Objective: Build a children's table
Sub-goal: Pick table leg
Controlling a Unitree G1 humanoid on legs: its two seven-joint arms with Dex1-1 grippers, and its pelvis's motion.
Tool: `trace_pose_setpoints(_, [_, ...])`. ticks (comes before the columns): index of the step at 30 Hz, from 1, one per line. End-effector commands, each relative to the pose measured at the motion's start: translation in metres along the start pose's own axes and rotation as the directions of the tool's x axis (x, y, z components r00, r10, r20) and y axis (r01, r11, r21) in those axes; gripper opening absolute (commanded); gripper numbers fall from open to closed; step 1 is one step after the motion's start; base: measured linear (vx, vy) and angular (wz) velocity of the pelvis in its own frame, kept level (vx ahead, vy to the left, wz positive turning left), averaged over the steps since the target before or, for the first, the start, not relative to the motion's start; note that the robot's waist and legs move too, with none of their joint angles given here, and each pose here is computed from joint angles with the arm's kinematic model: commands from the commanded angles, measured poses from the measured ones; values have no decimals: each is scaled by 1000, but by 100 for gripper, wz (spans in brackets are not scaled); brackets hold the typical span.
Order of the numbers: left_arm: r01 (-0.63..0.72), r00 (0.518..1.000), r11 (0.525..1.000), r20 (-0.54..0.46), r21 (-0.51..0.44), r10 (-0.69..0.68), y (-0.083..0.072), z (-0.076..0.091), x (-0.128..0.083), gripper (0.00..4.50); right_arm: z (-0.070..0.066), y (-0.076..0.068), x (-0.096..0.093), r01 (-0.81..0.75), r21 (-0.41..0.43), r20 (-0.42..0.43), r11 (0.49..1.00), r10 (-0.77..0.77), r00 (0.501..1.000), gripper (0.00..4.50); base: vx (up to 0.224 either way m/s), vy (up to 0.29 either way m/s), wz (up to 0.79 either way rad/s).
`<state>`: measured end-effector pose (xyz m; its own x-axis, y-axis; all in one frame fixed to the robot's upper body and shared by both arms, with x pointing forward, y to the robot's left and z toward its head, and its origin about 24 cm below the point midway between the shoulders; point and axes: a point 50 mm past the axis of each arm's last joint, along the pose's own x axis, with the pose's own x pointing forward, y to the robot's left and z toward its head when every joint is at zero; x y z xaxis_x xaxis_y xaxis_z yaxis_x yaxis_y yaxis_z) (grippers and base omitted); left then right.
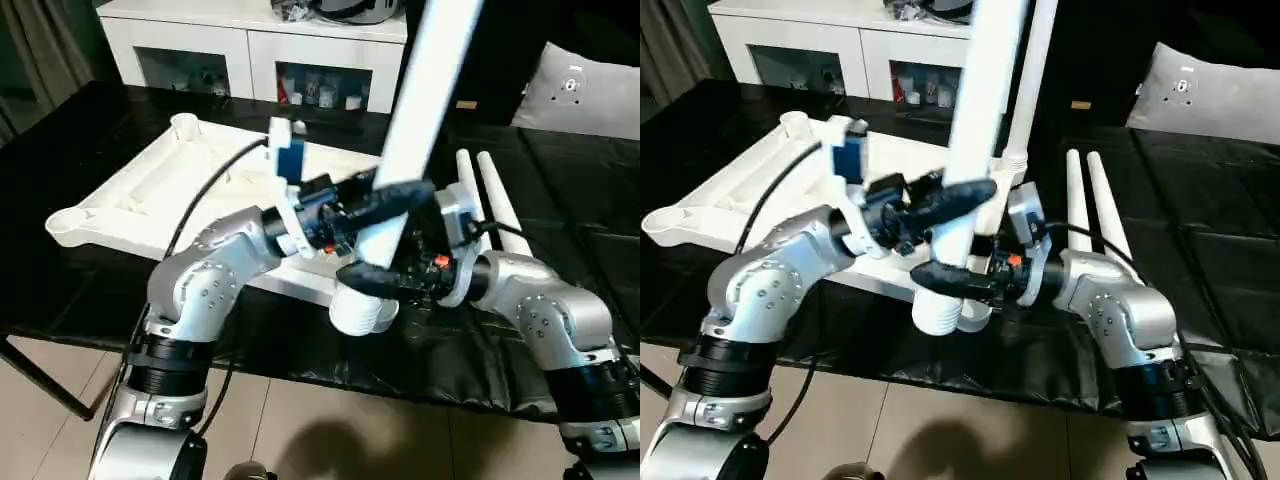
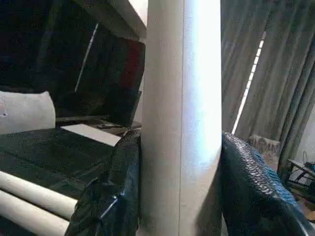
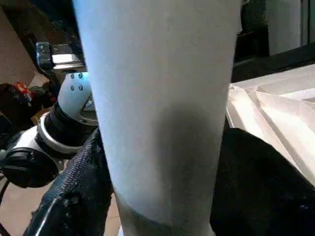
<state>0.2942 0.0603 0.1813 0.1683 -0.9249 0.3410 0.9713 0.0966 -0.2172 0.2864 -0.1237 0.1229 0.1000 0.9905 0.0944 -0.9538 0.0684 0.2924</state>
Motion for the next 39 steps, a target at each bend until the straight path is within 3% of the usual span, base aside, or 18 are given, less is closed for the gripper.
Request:
trace_pose_setpoints(1, [2,1000,999,4,37,-2,0,5,2,182,4,-1,0,-10,-10,-10,1000,10,1000,309,0,0,0])
trace_pose_setpoints(11, [-26,999,998,-18,64,27,3,2,1,182,1,-1,1,-30,12,-20,999,30,999,214,0,0,0])
trace_pose_setpoints(25, [-120,980,985,-141,126,138,12,-12,5,182,-4,-7,1,29,23,-45,999,-28,999,192,0,0,0])
trace_pose_setpoints(26, [-108,981,987,-147,119,125,10,-12,6,217,-5,-8,2,42,29,-43,999,-40,998,191,0,0,0])
trace_pose_setpoints(32, [-14,990,998,-138,67,23,-4,-11,16,286,-9,-11,6,73,20,-62,997,-71,995,188,0,0,0])
trace_pose_setpoints(36, [27,996,999,-88,31,-24,-11,-6,24,298,-13,-14,9,118,1,-69,993,-117,991,188,0,0,0])
trace_pose_setpoints(39, [51,996,998,-72,23,-49,-17,-5,30,335,-16,-15,12,134,-3,-70,991,-134,989,188,0,0,0])
